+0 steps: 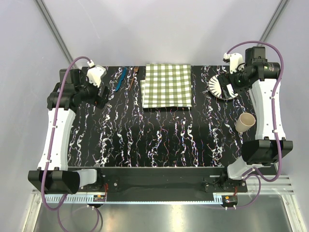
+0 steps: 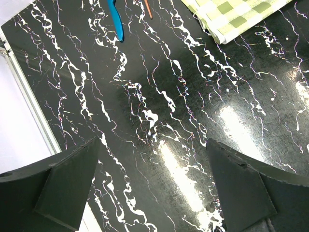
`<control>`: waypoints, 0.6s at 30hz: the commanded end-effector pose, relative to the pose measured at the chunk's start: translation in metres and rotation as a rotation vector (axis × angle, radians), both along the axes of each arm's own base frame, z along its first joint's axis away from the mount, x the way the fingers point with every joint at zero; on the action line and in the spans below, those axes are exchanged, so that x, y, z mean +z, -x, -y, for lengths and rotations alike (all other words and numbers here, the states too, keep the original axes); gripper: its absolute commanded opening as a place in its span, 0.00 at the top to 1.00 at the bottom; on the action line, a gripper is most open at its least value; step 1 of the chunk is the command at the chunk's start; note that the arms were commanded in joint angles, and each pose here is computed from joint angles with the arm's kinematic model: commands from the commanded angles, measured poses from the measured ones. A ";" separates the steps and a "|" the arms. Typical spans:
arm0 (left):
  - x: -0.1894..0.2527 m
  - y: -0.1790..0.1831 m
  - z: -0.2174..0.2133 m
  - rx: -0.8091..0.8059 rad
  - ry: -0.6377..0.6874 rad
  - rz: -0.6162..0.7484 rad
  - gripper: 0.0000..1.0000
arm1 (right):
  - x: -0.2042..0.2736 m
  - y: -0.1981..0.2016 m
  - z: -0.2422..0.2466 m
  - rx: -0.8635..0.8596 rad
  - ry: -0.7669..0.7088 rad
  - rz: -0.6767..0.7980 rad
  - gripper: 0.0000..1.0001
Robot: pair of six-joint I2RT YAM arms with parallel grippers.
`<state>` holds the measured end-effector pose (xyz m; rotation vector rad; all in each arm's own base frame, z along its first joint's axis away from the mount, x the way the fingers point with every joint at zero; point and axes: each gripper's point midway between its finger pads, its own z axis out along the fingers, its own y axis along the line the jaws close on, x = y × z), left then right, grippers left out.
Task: Set the dinner table for one person
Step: Flatten out the napkin at the center of the board.
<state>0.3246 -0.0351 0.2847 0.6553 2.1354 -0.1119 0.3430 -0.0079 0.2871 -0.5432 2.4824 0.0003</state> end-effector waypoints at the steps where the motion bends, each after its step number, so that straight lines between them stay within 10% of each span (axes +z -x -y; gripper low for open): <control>1: 0.015 -0.003 0.004 -0.009 0.014 0.060 0.01 | 0.021 0.000 0.004 -0.003 0.025 0.074 0.00; 18: -0.070 -0.048 -0.002 0.034 -0.065 -0.047 0.01 | -0.041 -0.045 -0.019 0.043 -0.027 0.002 0.00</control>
